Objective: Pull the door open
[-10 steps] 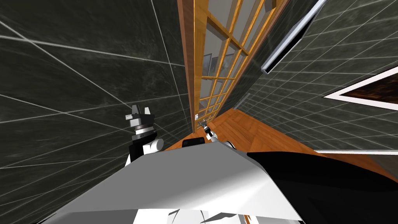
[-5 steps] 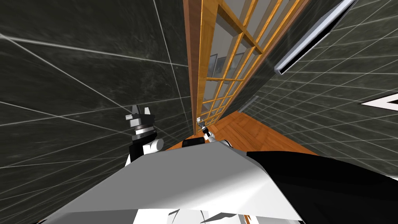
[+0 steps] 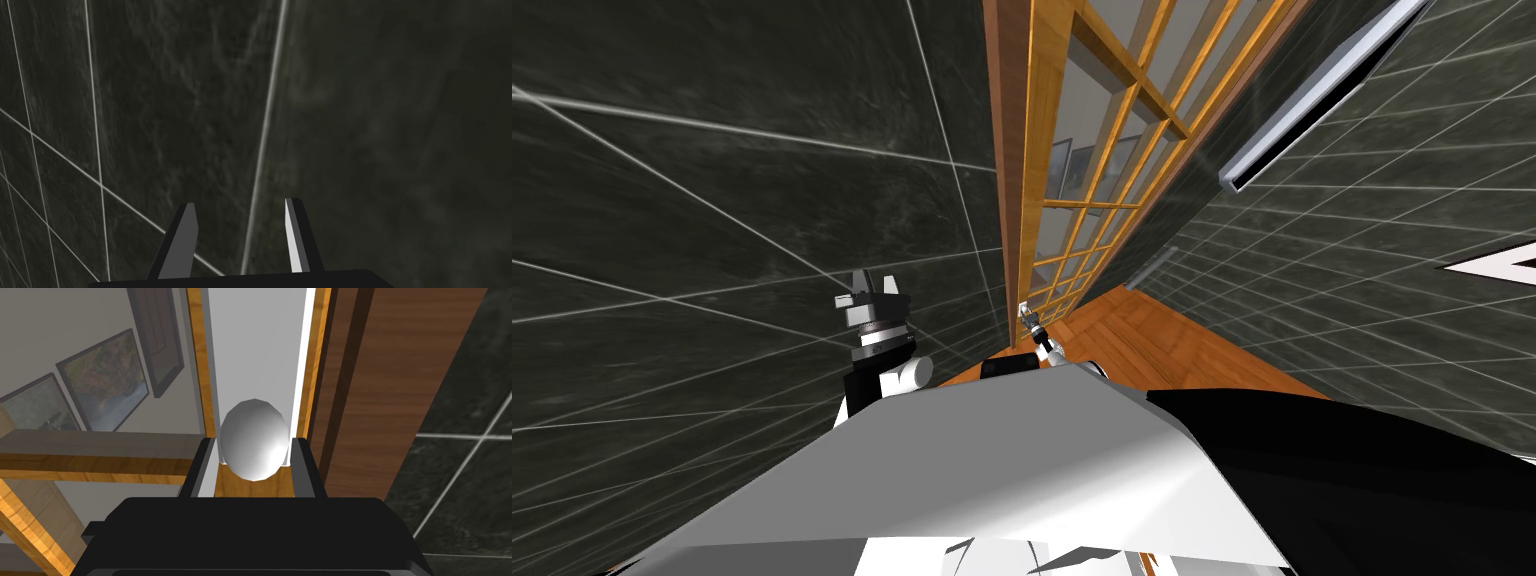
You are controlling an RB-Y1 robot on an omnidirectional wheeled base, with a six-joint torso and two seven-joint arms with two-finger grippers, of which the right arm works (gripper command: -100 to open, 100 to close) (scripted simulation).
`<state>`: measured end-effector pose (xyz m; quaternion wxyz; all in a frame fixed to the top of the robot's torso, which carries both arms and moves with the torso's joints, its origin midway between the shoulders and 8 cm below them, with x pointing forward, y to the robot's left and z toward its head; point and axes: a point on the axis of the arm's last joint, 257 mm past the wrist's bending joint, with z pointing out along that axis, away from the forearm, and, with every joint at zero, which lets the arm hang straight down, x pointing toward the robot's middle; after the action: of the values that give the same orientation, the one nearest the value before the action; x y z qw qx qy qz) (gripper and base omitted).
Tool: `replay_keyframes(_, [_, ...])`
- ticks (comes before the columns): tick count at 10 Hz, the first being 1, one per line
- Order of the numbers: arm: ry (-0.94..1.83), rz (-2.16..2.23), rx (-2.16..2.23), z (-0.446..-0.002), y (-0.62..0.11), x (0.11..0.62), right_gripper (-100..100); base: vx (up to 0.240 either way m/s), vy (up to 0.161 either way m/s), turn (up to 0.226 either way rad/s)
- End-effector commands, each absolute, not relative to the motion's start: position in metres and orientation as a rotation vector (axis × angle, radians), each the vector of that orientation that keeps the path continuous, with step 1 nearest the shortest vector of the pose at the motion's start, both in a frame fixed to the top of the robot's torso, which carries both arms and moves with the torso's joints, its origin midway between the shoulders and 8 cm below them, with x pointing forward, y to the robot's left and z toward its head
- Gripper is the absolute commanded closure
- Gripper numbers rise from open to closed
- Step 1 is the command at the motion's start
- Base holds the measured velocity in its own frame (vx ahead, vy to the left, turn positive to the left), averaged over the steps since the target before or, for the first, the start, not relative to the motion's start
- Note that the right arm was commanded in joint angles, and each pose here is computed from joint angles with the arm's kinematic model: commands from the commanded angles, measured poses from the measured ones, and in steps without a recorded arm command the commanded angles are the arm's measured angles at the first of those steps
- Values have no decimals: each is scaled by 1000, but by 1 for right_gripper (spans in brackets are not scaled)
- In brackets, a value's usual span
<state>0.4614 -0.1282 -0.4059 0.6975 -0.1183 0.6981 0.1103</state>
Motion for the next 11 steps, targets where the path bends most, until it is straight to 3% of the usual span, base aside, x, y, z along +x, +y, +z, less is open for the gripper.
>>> replay_keyframes(1, [1555, 242, -264, -405, -130, 463, 100, 0, 0, 0])
replay_keyframes(11, [1590, 364, -96, -408, -152, 464, 100, -43, -16, 28])
